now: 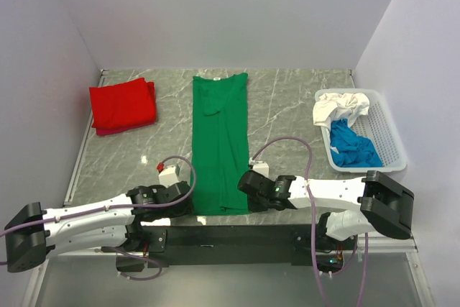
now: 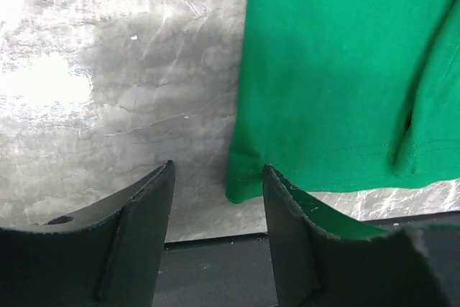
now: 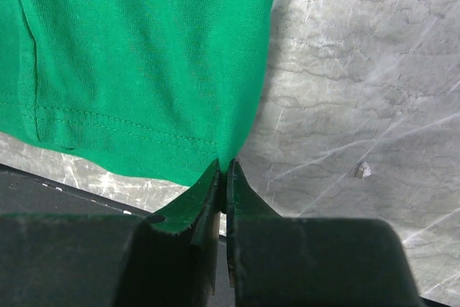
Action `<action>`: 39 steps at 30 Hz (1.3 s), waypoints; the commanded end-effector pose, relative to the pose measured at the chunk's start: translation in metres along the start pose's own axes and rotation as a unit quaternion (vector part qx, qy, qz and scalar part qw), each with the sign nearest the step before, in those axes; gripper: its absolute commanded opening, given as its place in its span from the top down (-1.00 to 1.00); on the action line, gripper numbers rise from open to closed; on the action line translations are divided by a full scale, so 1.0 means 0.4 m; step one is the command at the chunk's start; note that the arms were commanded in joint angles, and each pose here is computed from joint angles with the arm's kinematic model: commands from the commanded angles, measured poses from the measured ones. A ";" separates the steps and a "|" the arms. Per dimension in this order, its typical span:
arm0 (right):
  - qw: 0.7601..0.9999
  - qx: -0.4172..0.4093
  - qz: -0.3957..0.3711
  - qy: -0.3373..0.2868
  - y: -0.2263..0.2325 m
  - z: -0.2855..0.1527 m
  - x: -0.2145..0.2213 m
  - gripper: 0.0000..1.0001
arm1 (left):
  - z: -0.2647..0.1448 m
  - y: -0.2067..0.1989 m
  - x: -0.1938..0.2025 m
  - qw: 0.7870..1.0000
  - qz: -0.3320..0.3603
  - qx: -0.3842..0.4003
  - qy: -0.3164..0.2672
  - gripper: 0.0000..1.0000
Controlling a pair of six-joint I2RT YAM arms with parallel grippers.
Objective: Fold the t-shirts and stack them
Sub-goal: Fold the tshirt
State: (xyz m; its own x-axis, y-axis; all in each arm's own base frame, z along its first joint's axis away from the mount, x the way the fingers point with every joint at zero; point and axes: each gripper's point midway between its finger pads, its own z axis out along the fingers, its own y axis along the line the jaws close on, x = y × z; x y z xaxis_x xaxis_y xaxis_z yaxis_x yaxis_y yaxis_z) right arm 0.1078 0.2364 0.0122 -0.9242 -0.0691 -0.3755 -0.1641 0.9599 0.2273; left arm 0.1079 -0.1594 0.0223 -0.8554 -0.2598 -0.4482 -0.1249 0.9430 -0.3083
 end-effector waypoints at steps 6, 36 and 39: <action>1.000 0.007 -0.010 0.003 0.003 0.001 0.002 0.84 | 0.010 -0.033 0.000 1.000 0.006 0.007 -0.002 -0.05; 1.000 0.003 -0.028 0.002 0.017 -0.029 0.005 1.00 | -0.003 -0.058 0.078 0.995 0.014 0.078 0.061 0.99; 0.999 0.008 -0.034 0.006 0.015 -0.042 0.022 1.00 | -0.014 -0.066 0.105 0.992 0.022 0.094 0.083 0.99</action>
State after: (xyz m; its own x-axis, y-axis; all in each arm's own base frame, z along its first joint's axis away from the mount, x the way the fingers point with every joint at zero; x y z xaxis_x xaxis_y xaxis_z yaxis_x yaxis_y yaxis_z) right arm 0.0961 0.2349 0.0134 -0.9231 -0.1228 -0.3644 -0.2051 0.9588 0.1965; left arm 0.0896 -0.1885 0.0180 -0.8994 -0.2195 -0.3780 -0.0409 0.9032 -0.4272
